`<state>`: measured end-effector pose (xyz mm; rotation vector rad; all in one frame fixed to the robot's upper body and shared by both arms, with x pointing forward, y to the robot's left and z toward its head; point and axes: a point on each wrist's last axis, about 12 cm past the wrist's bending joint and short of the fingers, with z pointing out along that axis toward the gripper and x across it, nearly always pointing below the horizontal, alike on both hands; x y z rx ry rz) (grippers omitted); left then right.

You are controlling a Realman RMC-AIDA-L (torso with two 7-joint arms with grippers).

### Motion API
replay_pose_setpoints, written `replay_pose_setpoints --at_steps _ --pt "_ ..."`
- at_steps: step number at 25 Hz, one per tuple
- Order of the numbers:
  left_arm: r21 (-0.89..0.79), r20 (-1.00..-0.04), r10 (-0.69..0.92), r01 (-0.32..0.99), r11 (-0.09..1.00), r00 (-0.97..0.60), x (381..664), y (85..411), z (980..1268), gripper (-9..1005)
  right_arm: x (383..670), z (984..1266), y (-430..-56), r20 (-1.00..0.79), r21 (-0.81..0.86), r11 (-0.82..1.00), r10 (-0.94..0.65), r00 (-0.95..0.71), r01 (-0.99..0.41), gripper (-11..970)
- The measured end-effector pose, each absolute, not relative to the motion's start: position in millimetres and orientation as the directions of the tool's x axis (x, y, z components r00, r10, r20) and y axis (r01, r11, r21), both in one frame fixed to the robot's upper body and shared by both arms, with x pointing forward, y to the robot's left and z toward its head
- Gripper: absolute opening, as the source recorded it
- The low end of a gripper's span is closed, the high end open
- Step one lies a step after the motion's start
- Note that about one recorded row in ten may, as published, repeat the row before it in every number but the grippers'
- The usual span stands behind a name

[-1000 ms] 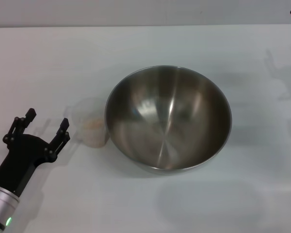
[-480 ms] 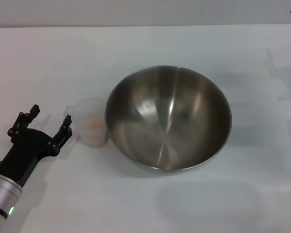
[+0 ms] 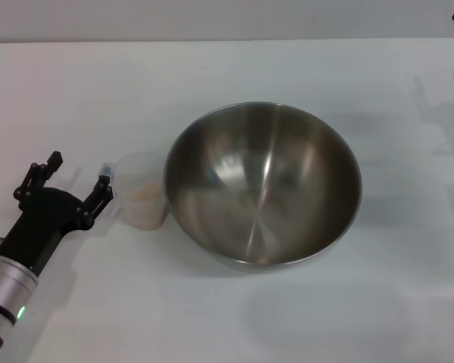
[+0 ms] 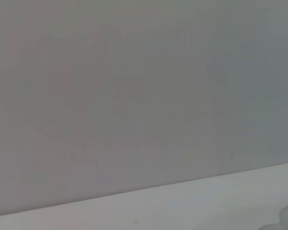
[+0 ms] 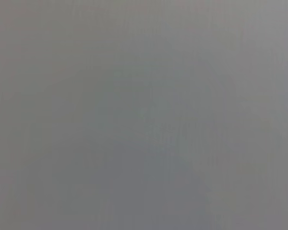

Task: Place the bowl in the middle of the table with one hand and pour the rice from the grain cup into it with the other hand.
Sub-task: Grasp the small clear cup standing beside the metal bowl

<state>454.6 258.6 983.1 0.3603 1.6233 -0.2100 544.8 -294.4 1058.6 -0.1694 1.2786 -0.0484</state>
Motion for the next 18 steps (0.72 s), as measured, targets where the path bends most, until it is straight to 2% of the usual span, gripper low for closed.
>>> replay_pose_setpoints --at_steps 15,17,18 --pt "0.067 -0.993 0.096 0.346 0.936 -0.067 459.4 255.4 983.0 799 546.2 1059.3 -293.6 -0.949 -0.153 0.987 -0.129 0.289 -0.06 685" --pt "0.066 -0.993 0.096 0.349 0.935 -0.069 459.1 254.4 982.8 630 546.4 1059.4 -293.4 -0.948 -0.152 0.987 -0.129 0.289 -0.06 685" --pt "0.066 -0.993 0.096 0.35 0.934 -0.069 459.1 254.1 982.8 598 546.5 1059.4 -293.4 -0.948 -0.152 0.987 -0.129 0.289 -0.06 685"
